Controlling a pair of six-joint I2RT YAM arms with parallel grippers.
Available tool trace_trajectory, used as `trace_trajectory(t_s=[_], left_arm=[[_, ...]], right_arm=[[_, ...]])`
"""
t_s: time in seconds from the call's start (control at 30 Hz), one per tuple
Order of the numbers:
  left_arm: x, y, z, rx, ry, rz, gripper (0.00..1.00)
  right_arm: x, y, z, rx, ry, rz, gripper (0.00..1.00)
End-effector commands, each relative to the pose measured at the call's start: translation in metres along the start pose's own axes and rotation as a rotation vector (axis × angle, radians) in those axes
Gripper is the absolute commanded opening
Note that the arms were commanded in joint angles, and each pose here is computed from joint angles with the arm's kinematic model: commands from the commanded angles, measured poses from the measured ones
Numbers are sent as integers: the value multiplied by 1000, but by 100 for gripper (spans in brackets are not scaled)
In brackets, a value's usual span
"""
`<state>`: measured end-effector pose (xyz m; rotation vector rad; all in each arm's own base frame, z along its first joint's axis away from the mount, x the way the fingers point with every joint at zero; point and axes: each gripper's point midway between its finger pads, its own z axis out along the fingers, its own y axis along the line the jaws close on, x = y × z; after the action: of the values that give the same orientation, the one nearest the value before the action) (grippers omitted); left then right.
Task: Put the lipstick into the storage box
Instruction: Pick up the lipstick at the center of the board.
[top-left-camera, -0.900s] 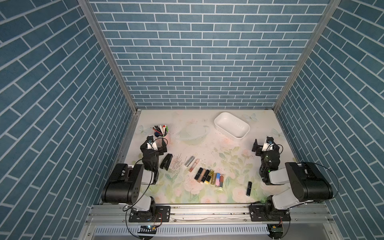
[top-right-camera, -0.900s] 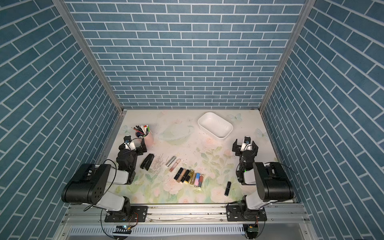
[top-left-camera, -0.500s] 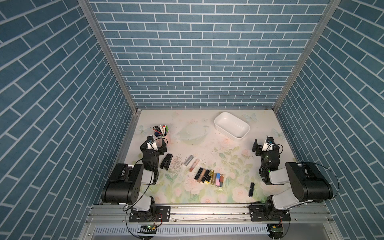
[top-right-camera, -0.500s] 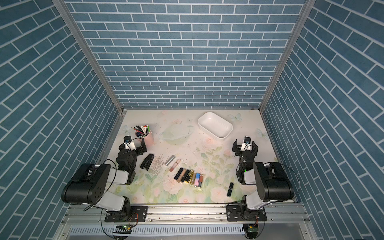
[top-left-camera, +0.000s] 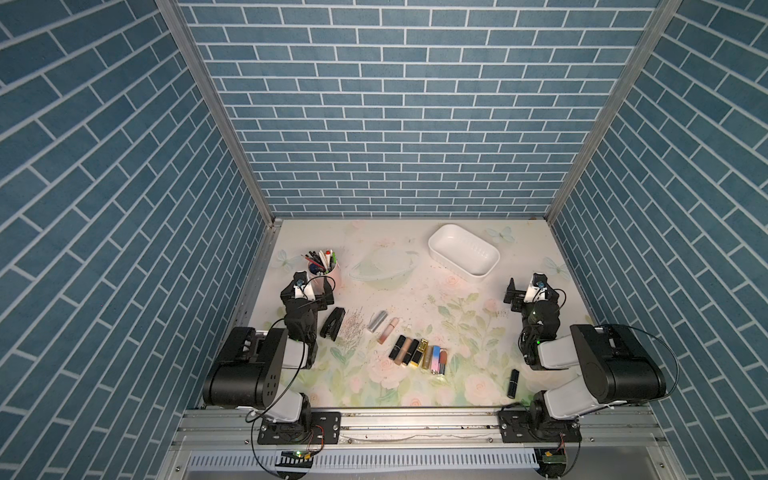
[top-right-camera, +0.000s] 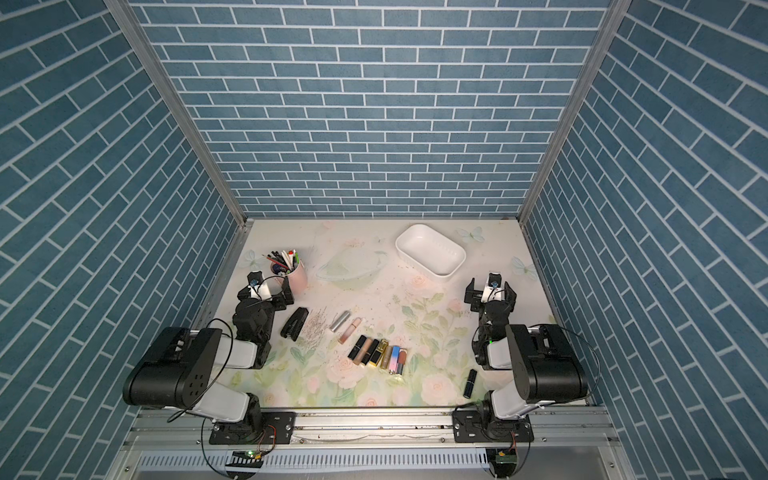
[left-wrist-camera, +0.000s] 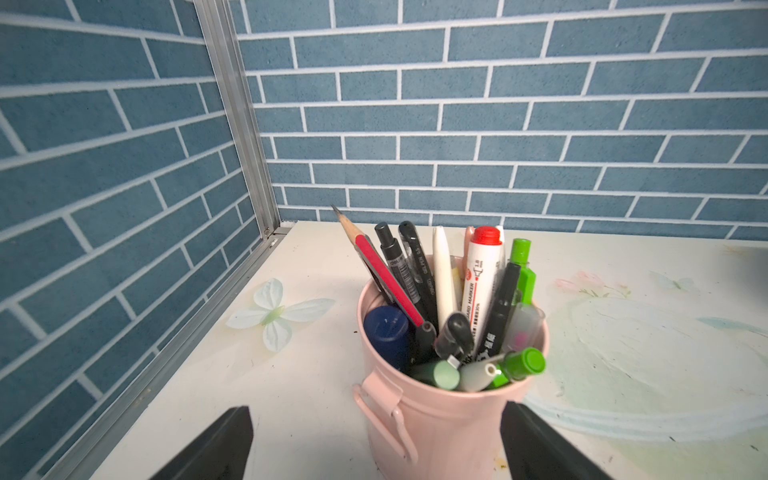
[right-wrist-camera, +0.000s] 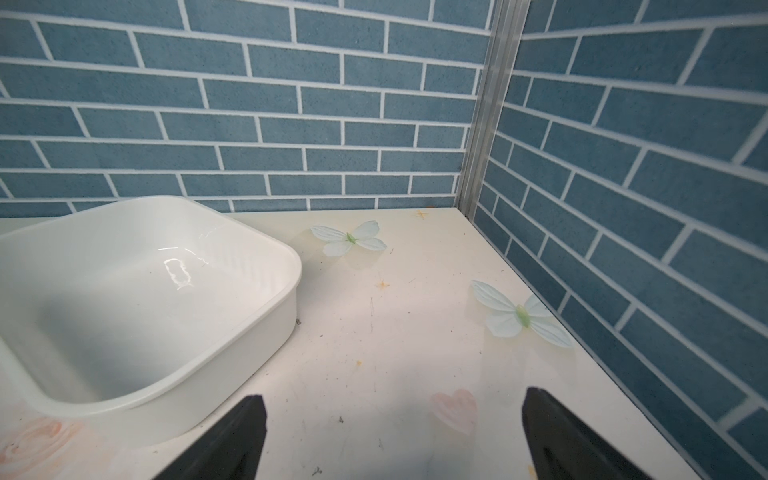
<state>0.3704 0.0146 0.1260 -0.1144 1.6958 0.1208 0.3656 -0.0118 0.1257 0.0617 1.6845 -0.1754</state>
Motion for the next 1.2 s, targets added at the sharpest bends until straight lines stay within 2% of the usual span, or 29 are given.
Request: trace_trajectory(t_s=[0.0,0.07,0.13,0.23,0.33,0.47,0.57,0.67,0.73,0.83,0.9,1.03,1.17], left_arm=[[-10,0,10,-15,12,-2,100],[-14,2,33,-62,116,11,100],[-21,-3,42,-42,143,23,100],[-24,-3,35,-43,116,25,100],[-32,-7,29,-46,97,30,100],[-50,-8,27,-43,79,-14,100],[-56,-12,24,-34,87,-56,100],[-52,-20,14,-44,124,-42,100],[-63,-31,13,-46,144,-34,100],[-66,-47,8,-47,218,-57,100],[-68,-62,6,-6,264,-106,100],[-73,-106,-12,116,305,-120,100],[-67,-136,-34,238,368,-164,100]], right_arm=[[-11,-3,-4,23,-37,14,97],[-12,-1,-7,21,-47,7,97],[-10,-1,-5,21,-37,7,97],[-9,-1,0,17,-20,8,98],[-19,-2,-13,19,-73,4,96],[-44,-20,-9,135,-38,48,96],[-50,-21,4,158,110,142,93],[-55,-11,12,136,284,220,89],[-47,-9,6,167,460,290,87],[-30,-12,-25,253,704,324,87],[-25,-11,-47,259,794,328,94],[-19,-16,-89,295,862,359,99],[22,-17,-130,329,1018,371,100]])
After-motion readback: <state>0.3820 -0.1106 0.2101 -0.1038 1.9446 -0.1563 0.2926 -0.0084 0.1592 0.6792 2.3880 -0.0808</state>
